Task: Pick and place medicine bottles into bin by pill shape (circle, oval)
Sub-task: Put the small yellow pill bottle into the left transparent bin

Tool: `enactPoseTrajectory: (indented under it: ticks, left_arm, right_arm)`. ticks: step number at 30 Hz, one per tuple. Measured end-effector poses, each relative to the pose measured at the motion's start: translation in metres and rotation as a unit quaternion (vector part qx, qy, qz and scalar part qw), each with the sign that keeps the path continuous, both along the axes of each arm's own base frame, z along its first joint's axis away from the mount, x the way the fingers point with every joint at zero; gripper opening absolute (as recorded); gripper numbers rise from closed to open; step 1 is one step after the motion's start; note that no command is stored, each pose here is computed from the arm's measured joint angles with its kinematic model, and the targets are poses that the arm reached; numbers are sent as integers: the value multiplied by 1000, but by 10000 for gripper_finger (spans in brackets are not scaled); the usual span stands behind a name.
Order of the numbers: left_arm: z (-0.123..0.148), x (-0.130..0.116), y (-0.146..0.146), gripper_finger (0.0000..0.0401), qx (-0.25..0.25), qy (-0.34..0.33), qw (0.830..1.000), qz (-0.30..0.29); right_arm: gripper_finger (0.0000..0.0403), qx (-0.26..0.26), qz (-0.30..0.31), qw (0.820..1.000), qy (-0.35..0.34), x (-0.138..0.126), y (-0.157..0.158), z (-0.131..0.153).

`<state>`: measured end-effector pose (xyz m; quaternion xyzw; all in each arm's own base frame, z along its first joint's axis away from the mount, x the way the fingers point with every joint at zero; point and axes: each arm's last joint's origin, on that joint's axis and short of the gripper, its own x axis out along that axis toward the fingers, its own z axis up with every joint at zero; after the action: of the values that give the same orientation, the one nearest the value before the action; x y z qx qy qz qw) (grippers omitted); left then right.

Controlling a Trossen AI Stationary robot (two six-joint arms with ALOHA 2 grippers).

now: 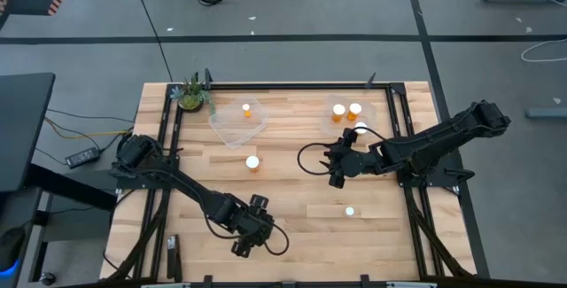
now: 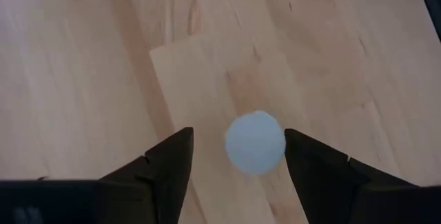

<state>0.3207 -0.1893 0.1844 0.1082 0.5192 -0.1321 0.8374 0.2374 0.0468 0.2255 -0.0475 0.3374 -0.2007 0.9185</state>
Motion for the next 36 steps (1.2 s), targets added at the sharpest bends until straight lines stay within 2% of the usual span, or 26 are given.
enactPoseTrajectory:
  ticks: [18,36]
  left_arm:
    - [0,0,0,131,0,0,1000,0]
    - [0,0,1,128,1,0,1000,0]
  right_arm:
    - [252,0,0,1000,0,0,0,0]
    - [252,-1,1,1000,1,0,0,0]
